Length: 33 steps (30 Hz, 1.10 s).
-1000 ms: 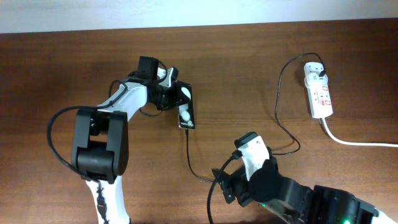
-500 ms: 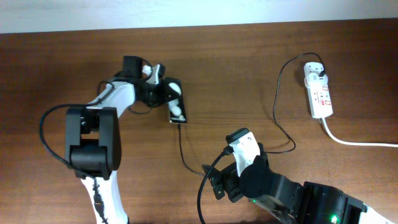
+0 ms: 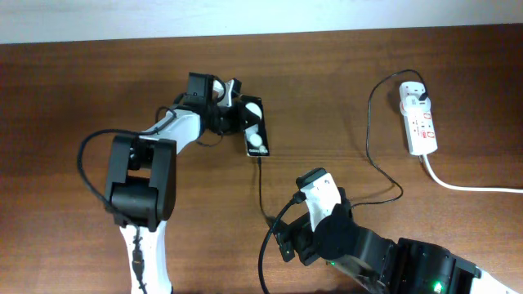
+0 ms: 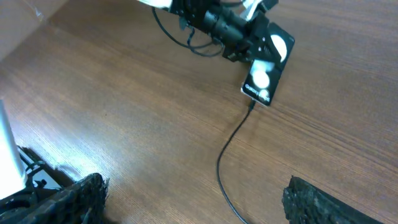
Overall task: Plug charger to phone and switch on socket
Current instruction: 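Lower the phone with the left gripper toward the table center, then set the phone flat on the table and open the left gripper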
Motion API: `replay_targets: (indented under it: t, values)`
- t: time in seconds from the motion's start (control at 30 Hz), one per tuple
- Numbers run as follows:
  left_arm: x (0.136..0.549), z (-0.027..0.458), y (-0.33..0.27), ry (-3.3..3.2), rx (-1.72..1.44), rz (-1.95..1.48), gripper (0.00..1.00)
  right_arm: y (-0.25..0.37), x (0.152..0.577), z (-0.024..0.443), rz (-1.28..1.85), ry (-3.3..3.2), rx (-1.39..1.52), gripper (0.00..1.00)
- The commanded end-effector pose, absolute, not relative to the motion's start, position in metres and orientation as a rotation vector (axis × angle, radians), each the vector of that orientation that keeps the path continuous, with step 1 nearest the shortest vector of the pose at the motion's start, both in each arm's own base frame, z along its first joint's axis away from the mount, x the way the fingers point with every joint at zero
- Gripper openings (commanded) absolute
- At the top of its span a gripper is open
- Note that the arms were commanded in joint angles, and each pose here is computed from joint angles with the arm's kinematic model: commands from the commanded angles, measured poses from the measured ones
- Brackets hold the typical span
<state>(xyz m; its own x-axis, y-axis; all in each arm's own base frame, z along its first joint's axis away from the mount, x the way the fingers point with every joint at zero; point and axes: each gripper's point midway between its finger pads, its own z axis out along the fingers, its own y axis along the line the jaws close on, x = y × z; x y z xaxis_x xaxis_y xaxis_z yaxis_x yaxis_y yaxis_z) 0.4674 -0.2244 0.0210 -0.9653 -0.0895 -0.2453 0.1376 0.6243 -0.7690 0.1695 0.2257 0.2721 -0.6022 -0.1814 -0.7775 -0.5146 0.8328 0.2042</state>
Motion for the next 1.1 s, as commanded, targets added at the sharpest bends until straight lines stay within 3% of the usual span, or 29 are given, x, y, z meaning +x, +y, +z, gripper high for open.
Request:
replay_targets:
  t: [0.0,0.17,0.23,0.4,0.43,0.47,0.53,0.9,1.07]
  values:
    - [0.457,0.003,-0.234,2.632,0.033,-1.329,0.05,0.226,0.172,0.280,0.535,2.185,-0.493,0.93]
    - [0.455,0.003,-0.234,2.640,0.030,-1.342,0.23,0.224,0.171,0.278,0.527,2.191,-0.496,0.94]
    - [0.455,0.003,-0.234,2.640,0.029,-1.342,0.43,0.223,0.170,0.276,0.516,2.202,-0.502,0.94]
    - [0.454,0.002,-0.234,2.644,0.025,-1.342,0.67,0.222,0.170,0.275,0.512,2.205,-0.504,0.94]
    - [0.454,0.002,-0.234,2.644,0.025,-1.342,0.74,0.222,0.170,0.275,0.512,2.205,-0.504,0.94]
    - [0.454,0.002,-0.234,2.647,0.024,-1.342,0.88,0.222,0.170,0.275,0.512,2.205,-0.504,0.94]
    - [0.453,0.001,-0.233,2.651,0.021,-1.341,0.99,0.222,0.170,0.275,0.512,2.205,-0.504,0.94]
    - [0.429,-0.049,-0.186,2.927,-0.100,-0.876,0.99,0.221,0.170,0.274,0.509,2.208,-0.505,0.95]
    - [0.428,-0.045,-0.192,2.887,0.068,-0.915,1.00,0.220,0.169,0.273,0.500,2.215,-0.509,0.95]
